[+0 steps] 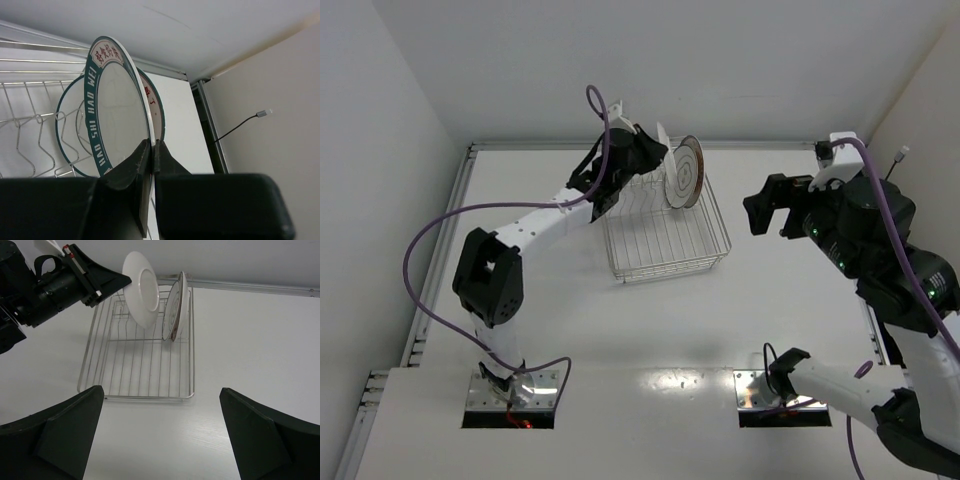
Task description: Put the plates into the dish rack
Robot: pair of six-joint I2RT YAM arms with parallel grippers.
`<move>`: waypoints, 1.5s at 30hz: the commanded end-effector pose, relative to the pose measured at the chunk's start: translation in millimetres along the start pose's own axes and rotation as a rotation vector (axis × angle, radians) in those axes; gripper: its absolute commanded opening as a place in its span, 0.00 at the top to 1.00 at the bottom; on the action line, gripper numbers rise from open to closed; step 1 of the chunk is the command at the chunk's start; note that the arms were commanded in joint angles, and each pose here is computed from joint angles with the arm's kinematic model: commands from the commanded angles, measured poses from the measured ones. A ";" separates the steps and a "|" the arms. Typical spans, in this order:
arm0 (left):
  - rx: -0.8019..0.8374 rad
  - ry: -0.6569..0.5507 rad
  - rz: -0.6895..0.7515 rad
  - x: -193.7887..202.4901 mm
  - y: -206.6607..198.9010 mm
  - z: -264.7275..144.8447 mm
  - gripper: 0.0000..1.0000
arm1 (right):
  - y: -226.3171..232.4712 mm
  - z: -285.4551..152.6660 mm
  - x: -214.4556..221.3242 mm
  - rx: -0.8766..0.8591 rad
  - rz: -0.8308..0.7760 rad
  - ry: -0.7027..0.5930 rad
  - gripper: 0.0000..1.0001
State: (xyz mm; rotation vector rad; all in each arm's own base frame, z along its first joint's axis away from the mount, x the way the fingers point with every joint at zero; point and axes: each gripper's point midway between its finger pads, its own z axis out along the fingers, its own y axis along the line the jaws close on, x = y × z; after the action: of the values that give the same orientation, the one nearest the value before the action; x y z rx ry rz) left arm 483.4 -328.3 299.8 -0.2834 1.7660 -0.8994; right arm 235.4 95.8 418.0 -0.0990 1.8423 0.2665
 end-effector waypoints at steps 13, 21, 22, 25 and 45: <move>0.065 -0.079 -0.077 -5.4 -0.4 17.5 1.00 | -8.2 -0.1 11.9 0.029 -0.040 0.022 0.00; -0.084 -0.032 -0.056 21.1 33.6 36.1 1.00 | -11.1 -0.9 15.8 0.041 -0.046 0.038 0.00; -0.110 -0.023 -0.051 26.8 41.2 40.3 1.00 | -11.1 -0.9 15.8 0.041 -0.046 0.038 0.00; -0.150 -0.025 -0.019 27.1 42.6 44.6 1.00 | -11.7 -1.4 17.9 0.043 -0.049 0.046 0.00; 0.068 0.208 0.182 22.7 -59.8 3.4 0.01 | -21.3 12.5 11.7 0.158 -0.035 0.102 0.00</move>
State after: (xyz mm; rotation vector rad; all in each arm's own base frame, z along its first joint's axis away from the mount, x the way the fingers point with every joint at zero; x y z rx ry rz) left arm 505.2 -384.7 234.1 -0.1297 2.0118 -0.7986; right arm 242.8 82.4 395.6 -0.0721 1.9583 0.1224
